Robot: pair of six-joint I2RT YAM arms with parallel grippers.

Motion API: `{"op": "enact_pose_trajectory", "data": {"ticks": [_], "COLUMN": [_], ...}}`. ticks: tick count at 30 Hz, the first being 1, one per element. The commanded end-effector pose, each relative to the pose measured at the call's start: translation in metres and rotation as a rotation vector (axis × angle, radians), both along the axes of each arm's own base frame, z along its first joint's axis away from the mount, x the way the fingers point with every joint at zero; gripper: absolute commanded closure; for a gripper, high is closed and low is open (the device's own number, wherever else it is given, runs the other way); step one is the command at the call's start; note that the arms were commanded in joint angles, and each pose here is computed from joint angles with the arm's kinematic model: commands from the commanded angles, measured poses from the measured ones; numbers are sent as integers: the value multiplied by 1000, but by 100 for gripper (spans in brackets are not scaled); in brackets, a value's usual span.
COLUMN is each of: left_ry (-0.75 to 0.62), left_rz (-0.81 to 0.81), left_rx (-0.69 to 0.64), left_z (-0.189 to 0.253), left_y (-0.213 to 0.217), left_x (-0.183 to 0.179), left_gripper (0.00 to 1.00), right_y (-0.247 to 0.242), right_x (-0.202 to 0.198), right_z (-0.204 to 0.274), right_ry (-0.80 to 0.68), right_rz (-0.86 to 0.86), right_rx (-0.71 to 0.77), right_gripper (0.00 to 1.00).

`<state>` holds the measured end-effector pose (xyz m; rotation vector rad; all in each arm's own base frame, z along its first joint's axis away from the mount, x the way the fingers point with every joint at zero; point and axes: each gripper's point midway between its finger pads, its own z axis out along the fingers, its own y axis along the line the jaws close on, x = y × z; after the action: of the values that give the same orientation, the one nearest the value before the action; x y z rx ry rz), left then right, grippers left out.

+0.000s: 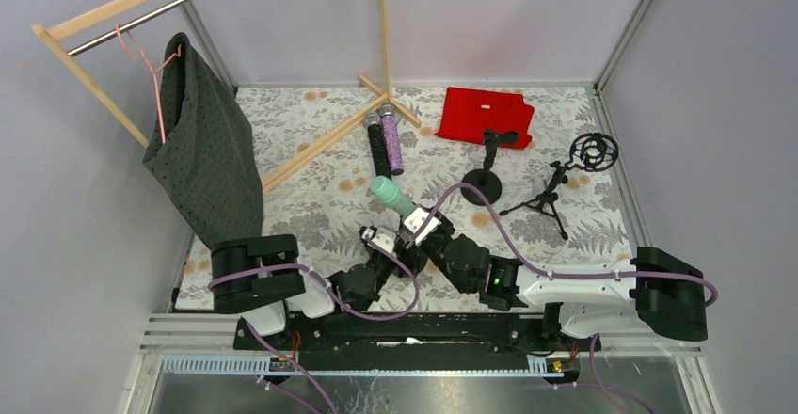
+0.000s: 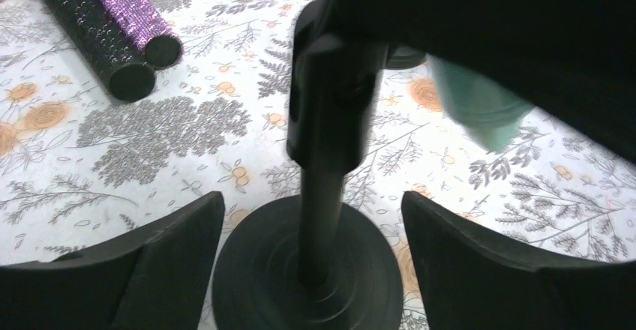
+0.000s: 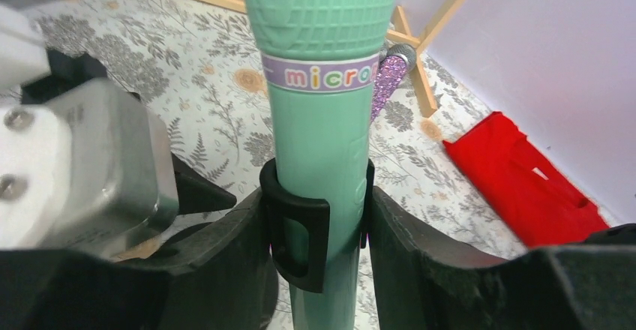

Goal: Attach the microphones to the stand

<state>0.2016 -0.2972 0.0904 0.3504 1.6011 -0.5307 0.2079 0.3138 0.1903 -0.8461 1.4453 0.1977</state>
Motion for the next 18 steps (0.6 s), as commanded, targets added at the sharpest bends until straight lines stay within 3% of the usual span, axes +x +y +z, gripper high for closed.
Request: {"op": "enact_pose_trajectory", "data": {"ticks": [1,18], "left_ry": [11,93], "left_rz": [-53,-115], "left_rx": [-17,-90], "left_z": [6,42], "left_y": [-4,43], "left_x": [-12,-45], "left_gripper": [2,1], "right_y": [4,3], "right_x": [-2,1], "right_z": [4,37], "right_ry": [29,-58], "right_rz": [-12,-5], "right_rx": [109,152], "right_gripper": [100,100]}}
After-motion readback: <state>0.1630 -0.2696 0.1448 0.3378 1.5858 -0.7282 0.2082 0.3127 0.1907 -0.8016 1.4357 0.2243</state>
